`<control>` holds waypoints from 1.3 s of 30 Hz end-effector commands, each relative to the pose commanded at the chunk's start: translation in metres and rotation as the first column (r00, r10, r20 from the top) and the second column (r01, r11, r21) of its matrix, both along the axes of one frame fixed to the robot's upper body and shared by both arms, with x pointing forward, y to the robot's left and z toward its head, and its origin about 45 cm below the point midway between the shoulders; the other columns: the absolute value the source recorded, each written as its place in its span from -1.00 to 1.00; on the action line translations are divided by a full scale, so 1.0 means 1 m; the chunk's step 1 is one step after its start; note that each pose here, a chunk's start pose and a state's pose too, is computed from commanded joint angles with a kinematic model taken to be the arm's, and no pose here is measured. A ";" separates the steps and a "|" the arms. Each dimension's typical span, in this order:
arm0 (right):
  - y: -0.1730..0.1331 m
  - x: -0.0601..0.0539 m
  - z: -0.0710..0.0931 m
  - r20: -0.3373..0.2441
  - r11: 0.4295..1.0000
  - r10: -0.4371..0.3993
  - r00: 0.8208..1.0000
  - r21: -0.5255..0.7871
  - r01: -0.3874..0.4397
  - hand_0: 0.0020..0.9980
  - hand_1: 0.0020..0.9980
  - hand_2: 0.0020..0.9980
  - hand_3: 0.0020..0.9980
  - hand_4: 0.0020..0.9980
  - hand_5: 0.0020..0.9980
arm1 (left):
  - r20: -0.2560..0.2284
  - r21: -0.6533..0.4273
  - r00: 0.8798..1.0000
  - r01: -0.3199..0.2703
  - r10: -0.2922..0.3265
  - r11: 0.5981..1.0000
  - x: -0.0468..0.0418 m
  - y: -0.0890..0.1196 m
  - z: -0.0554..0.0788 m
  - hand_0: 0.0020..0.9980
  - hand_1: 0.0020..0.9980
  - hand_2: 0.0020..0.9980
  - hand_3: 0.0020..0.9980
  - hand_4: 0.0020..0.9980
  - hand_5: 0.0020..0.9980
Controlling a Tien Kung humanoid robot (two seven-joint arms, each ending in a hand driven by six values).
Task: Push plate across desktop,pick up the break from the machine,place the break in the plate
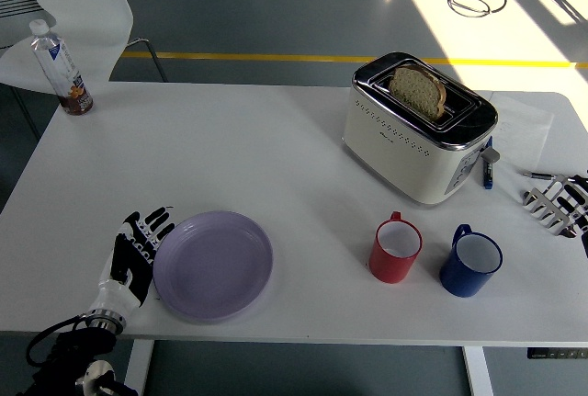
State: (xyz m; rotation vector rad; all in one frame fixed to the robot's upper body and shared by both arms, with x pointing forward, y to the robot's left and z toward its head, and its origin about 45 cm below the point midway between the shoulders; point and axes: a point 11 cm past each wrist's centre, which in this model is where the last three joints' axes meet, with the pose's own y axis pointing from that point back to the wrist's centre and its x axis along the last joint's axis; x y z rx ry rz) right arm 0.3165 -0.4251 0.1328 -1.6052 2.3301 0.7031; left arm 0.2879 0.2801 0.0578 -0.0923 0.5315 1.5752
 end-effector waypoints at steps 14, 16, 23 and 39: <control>0.001 0.000 -0.001 -0.002 1.000 0.003 1.000 0.000 -0.003 0.48 0.35 0.38 0.35 -0.02 -0.11 | 0.003 -0.040 1.000 0.027 -0.027 0.999 0.0005 -0.008 0.000 0.70 0.71 0.76 0.53 0.11 1.00; 0.001 0.000 -0.001 -0.003 1.000 0.002 1.000 0.000 -0.002 0.48 0.35 0.38 0.35 -0.02 -0.11 | -0.002 -0.044 0.999 0.032 -0.032 0.999 -0.0001 -0.009 -0.001 0.70 0.71 0.76 0.53 0.11 1.00; 0.001 0.000 -0.001 -0.003 1.000 0.001 1.000 0.000 -0.001 0.48 0.35 0.38 0.35 -0.02 -0.11 | -0.011 -0.055 0.999 0.036 -0.037 0.998 -0.0014 -0.010 -0.003 0.69 0.71 0.75 0.53 0.11 1.00; 0.001 0.001 -0.001 -0.002 1.000 0.001 1.000 0.001 -0.001 0.48 0.35 0.37 0.35 -0.02 -0.11 | -0.018 -0.094 0.996 0.083 -0.085 0.992 0.0008 -0.021 -0.004 0.59 0.64 0.72 0.52 0.10 1.00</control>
